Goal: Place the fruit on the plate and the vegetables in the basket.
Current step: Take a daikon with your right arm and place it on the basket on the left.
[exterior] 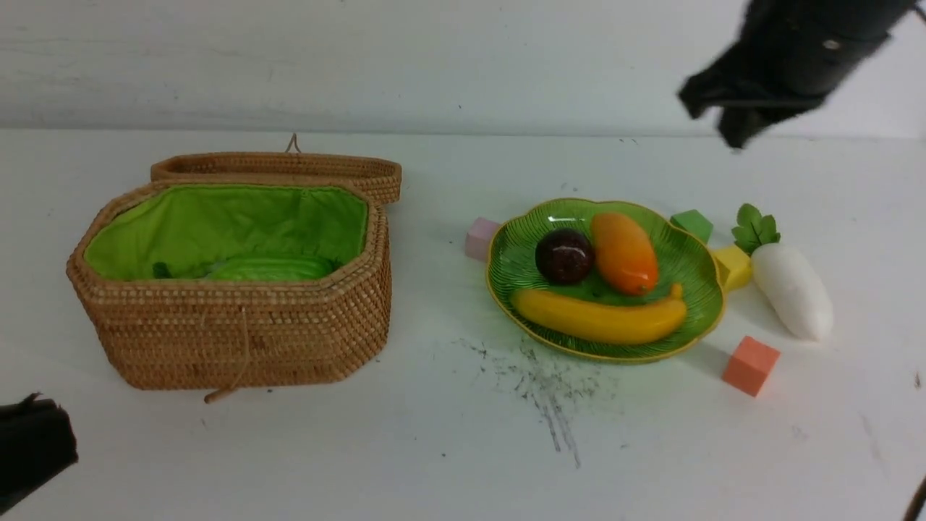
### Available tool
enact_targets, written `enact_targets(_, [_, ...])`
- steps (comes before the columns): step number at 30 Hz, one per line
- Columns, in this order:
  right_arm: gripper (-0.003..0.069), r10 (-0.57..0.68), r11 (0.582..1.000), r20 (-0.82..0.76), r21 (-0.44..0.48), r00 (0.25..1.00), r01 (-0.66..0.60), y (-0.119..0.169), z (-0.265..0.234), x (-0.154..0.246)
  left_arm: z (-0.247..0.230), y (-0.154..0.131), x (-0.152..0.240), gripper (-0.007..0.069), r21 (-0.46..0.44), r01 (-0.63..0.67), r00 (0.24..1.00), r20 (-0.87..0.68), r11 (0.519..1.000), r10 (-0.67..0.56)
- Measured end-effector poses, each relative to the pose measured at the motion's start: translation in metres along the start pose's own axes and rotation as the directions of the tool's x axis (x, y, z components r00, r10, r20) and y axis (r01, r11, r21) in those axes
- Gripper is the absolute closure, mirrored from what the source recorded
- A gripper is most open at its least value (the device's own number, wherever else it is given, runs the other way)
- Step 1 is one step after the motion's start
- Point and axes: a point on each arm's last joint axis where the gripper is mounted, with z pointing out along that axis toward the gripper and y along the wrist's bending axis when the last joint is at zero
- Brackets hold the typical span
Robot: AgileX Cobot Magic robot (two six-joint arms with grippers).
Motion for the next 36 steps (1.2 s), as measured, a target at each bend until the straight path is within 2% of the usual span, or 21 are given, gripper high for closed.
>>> enact_targets(3, [0.0640, 0.133, 0.990, -0.092, 0.057, 0.987, -0.128, -0.041, 0.025, 0.018, 0.000, -0.001, 0.000, 0.0620, 0.015, -0.001, 1.000, -0.001, 1.000, 0.001])
enact_targets(5, [0.0560, 0.233, 0.972, -0.159, 0.080, 0.959, -0.223, -0.075, 0.058, 0.035, 0.000, -0.002, 0.000, 0.0621, 0.021, -0.003, 1.000, -0.002, 1.000, 0.003])
enact_targets(8, [0.0397, 0.294, 0.956, -0.184, 0.072, 0.938, -0.285, -0.104, 0.097, 0.045, 0.000, -0.002, 0.000, 0.0621, 0.021, -0.007, 1.000, -0.002, 1.000, 0.007])
enact_targets(13, [0.0102, 0.377, 0.926, -0.194, 0.048, 0.906, -0.375, -0.130, 0.156, 0.057, 0.000, -0.002, 0.000, 0.0619, 0.021, -0.008, 1.000, -0.002, 1.000, 0.008])
enact_targets(14, [0.0050, 0.388, 0.921, -0.187, 0.041, 0.902, -0.388, -0.133, 0.171, 0.059, 0.000, -0.002, 0.000, 0.0619, 0.021, -0.008, 1.000, -0.002, 1.000, 0.008])
enact_targets(16, [-0.0003, 0.388, 0.921, -0.175, 0.034, 0.905, -0.389, -0.137, 0.194, 0.062, 0.000, -0.002, 0.000, 0.0619, 0.021, -0.008, 1.000, -0.003, 1.000, 0.008])
enact_targets(19, [-0.0011, 0.381, 0.924, -0.165, 0.030, 0.910, -0.382, -0.138, 0.216, 0.066, 0.000, -0.002, 0.001, 0.0619, 0.022, -0.006, 1.000, -0.005, 1.000, 0.007])
enact_targets(21, [0.0013, 0.369, 0.929, -0.163, 0.030, 0.915, -0.369, -0.139, 0.229, 0.069, 0.000, -0.002, 0.001, 0.0619, 0.025, -0.001, 1.000, -0.006, 1.000, 0.001])
enact_targets(26, [0.0138, 0.353, 0.935, -0.159, 0.032, 0.922, -0.352, -0.140, 0.236, 0.071, 0.000, -0.003, 0.001, 0.0619, 0.038, 0.019, 1.000, -0.010, 0.999, -0.018])
enact_targets(36, [0.0137, 0.348, 0.936, -0.217, 0.028, 0.912, -0.351, -0.137, 0.215, 0.070, 0.000, -0.004, 0.001, 0.0619, 0.044, 0.028, 1.000, -0.012, 0.999, -0.028])
